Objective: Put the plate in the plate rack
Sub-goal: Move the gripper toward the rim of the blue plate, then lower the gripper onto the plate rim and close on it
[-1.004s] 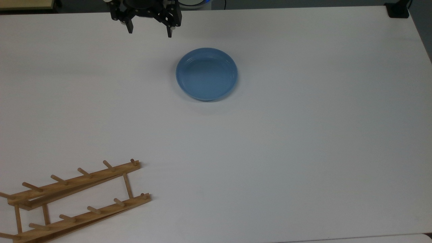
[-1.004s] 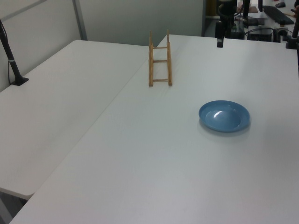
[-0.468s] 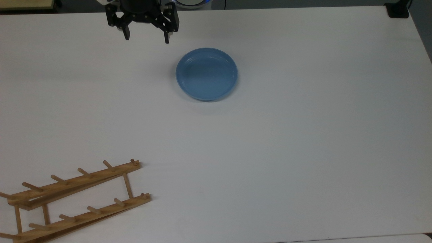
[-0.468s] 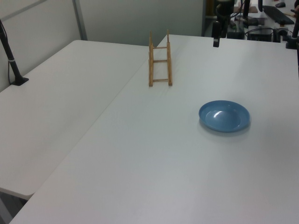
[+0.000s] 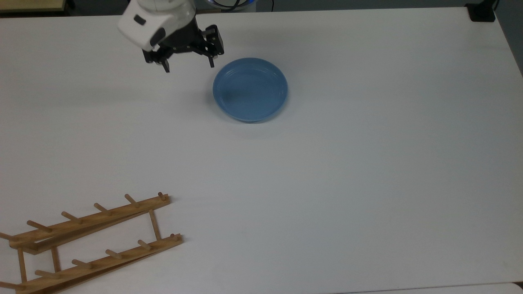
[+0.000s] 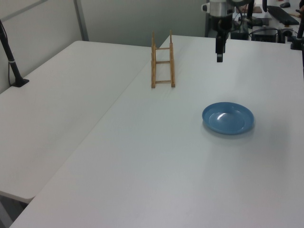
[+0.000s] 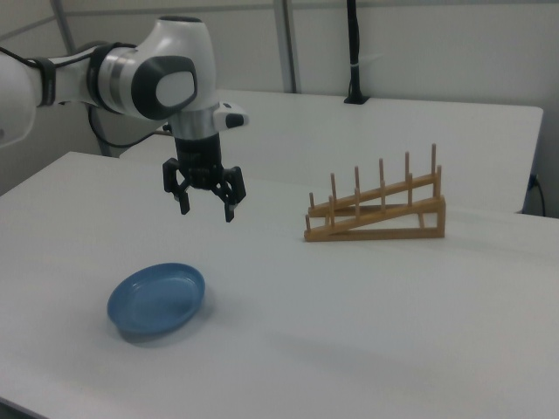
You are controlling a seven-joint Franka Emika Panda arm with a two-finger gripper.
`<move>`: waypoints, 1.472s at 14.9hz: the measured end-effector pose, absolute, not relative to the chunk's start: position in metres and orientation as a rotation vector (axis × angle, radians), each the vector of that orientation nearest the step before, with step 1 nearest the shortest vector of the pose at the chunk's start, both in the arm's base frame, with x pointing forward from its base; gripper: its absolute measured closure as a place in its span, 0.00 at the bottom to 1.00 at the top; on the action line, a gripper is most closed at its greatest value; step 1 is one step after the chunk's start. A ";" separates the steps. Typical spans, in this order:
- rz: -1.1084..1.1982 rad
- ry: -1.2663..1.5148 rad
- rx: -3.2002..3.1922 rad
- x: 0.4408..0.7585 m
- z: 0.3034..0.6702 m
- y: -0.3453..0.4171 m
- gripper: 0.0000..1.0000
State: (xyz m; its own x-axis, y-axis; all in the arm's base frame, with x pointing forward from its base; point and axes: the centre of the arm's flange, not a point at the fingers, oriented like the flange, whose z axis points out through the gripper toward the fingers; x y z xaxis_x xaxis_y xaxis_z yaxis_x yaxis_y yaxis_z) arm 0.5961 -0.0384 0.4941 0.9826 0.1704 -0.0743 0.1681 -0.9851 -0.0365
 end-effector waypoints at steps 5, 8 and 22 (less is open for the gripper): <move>0.237 -0.378 -3.032 0.607 0.442 -0.034 0.00; 0.310 -0.426 -3.016 0.615 0.407 -0.033 0.00; 0.518 -0.640 -3.014 0.627 0.302 0.025 0.53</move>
State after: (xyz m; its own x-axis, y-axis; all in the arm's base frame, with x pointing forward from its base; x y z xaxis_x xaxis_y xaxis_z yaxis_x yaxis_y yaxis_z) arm 0.6268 0.0248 0.3015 0.8612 0.3979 -0.3164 0.3922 -0.9160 -0.0844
